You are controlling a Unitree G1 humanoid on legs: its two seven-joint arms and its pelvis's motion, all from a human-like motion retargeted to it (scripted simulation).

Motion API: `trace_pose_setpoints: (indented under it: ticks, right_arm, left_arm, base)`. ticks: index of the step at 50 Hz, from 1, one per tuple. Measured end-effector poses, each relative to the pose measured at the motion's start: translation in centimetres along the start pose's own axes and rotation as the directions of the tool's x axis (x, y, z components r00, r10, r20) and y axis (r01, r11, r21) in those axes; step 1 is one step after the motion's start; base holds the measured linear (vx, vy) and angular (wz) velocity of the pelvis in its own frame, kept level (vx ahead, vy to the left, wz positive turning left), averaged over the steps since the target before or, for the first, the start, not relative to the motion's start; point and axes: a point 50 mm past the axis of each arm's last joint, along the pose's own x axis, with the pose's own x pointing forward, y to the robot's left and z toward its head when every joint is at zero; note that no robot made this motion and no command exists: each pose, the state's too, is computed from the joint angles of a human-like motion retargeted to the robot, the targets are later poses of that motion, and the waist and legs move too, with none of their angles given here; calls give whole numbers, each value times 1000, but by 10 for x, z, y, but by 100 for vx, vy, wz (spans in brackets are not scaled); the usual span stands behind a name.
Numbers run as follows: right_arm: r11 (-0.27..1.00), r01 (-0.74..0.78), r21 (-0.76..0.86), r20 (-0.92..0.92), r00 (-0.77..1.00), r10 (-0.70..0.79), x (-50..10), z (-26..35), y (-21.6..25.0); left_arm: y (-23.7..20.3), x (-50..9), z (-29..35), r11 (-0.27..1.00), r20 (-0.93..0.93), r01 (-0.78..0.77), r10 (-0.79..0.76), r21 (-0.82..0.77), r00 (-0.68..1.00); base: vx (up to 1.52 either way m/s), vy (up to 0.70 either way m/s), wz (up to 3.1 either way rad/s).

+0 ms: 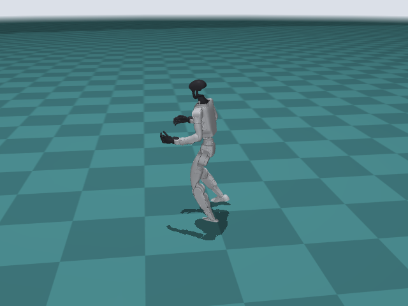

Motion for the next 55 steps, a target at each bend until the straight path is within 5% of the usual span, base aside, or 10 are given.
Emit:
trace_pose_setpoints:
  ticks: [15, 31, 37, 43, 50, 55]
  right_arm:
    - [992, -37, 120, -37, 998, 42, 12, -10, 31]
    - [981, 144, 133, -62, 989, -136, 2, -12, 5]
    - [984, 69, 167, -189, 981, -37, -17, -37, 20]
    - [988, 33, 148, -264, 965, 7, -30, -53, 17]
    - [994, 97, -50, -242, 965, -106, -33, -45, -20]
    - [971, 190, -143, -182, 960, -215, -31, -33, -42]
  left_arm:
    - [0, -9, -18, 994, -110, 26, -14, 110, 994]
    - [22, -38, -7, 990, -74, -117, 111, -80, 991]
    - [-16, -2, 62, 978, 263, 176, -141, -112, 954]
    - [-78, 17, 169, 830, 596, 522, -522, 194, 609]
    - [-121, 12, 224, 578, 492, 549, -812, 604, 314]
    - [-127, 12, 218, 484, 397, 624, -872, 613, 287]
  base:
    - [9, -9, 20]
    - [12, -24, 2]
    - [-2, -30, -3]
    - [-4, -26, 17]
    - [-7, -14, 19]
    - [-15, -1, 50]
